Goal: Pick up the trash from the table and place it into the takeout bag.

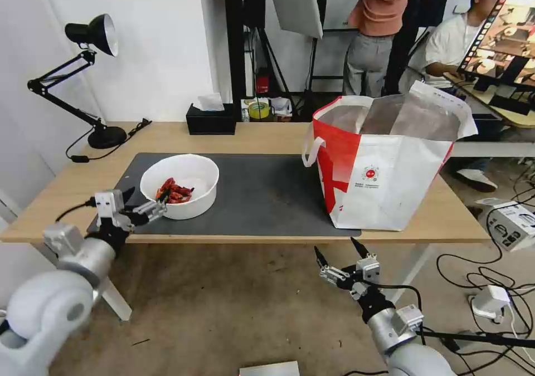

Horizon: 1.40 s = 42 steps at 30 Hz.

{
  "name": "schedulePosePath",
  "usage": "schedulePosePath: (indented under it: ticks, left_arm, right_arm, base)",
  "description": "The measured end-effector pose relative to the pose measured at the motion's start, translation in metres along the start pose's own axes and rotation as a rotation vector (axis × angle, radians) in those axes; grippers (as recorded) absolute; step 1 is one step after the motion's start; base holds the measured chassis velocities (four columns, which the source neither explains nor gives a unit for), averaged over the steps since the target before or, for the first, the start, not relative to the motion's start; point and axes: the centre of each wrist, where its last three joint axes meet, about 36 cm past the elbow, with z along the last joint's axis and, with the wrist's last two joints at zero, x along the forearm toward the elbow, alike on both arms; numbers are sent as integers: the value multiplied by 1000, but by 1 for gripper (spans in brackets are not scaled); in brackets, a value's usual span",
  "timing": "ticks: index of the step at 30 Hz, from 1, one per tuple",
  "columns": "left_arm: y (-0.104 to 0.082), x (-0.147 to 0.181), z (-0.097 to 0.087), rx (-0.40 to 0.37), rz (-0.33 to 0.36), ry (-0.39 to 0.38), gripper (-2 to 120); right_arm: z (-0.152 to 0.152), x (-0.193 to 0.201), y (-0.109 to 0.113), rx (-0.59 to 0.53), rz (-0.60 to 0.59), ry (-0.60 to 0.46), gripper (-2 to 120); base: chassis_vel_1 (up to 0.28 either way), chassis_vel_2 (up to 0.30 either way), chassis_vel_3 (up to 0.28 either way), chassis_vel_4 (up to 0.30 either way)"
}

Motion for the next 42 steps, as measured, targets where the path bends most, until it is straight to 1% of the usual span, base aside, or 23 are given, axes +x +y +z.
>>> schedulePosePath:
  ticks: [1, 2, 4, 5, 7, 8, 10, 11, 12, 13, 14, 16, 17, 18, 20, 22, 23, 24, 26, 28, 32, 42]
  left_arm:
    - [2, -5, -5, 4, -15, 28, 100]
    - [2, -5, -5, 4, -15, 28, 100]
    - [6, -18, -20, 25, -40, 105, 100]
    - [6, -18, -20, 25, -40, 105, 100]
    - [16, -34, -37, 21, -53, 150, 100]
    - [16, -34, -37, 21, -53, 150, 100]
    - [24, -51, -51, 27, -82, 186, 100]
    - [24, -51, -51, 27, -82, 186, 100]
    - [27, -57, -56, 36, -88, 208, 100]
    - [31, -68, -63, 44, -99, 250, 100]
    - [31, -68, -63, 44, -99, 250, 100]
    - [36, -78, -68, 56, -115, 293, 100]
    - [41, -86, -70, 71, -128, 332, 100]
    - [41, -86, -70, 71, -128, 332, 100]
    - [50, -96, -72, 95, -137, 375, 100]
    - [51, -96, -72, 95, -137, 376, 100]
    - [57, -101, -72, 105, -144, 402, 100]
    - [57, -101, -72, 105, -144, 402, 100]
    - [65, -106, -71, 117, -153, 427, 100]
    - [66, -107, -70, 119, -155, 430, 100]
    - [75, -111, -67, 138, -170, 444, 100]
    - [83, -119, -72, 187, -179, 438, 100]
  right_arm:
    - [0, 0, 0, 0, 0, 0, 100]
    - [0, 0, 0, 0, 0, 0, 100]
    - [0, 0, 0, 0, 0, 0, 100]
    - [0, 0, 0, 0, 0, 0, 100]
    - [0, 0, 0, 0, -1, 0, 100]
    - [0, 0, 0, 0, -1, 0, 100]
    - [0, 0, 0, 0, -1, 0, 100]
    - [0, 0, 0, 0, -1, 0, 100]
    - [0, 0, 0, 0, -1, 0, 100]
    - [0, 0, 0, 0, -1, 0, 100]
    - [0, 0, 0, 0, -1, 0, 100]
    - [0, 0, 0, 0, -1, 0, 100]
    - [0, 0, 0, 0, -1, 0, 100]
    - [0, 0, 0, 0, -1, 0, 100]
    - [0, 0, 0, 0, -1, 0, 100]
    - [0, 0, 0, 0, -1, 0, 100]
    - [0, 0, 0, 0, -1, 0, 100]
    - [0, 0, 0, 0, -1, 0, 100]
    - [0, 0, 0, 0, -1, 0, 100]
    - [0, 0, 0, 0, -1, 0, 100]
    - [0, 0, 0, 0, -1, 0, 100]
    - [0, 0, 0, 0, -1, 0, 100]
  base:
    - [0, 0, 0, 0]
    - [0, 0, 0, 0]
    - [0, 0, 0, 0]
    - [0, 0, 0, 0]
    - [0, 0, 0, 0]
    - [0, 0, 0, 0]
    - [0, 0, 0, 0]
    - [0, 0, 0, 0]
    - [0, 0, 0, 0]
    - [0, 0, 0, 0]
    - [0, 0, 0, 0]
    - [0, 0, 0, 0]
    - [0, 0, 0, 0]
    - [0, 0, 0, 0]
    - [0, 0, 0, 0]
    - [0, 0, 0, 0]
    - [0, 0, 0, 0]
    - [0, 0, 0, 0]
    - [0, 0, 0, 0]
    - [0, 0, 0, 0]
    - [0, 0, 0, 0]
    - [0, 0, 0, 0]
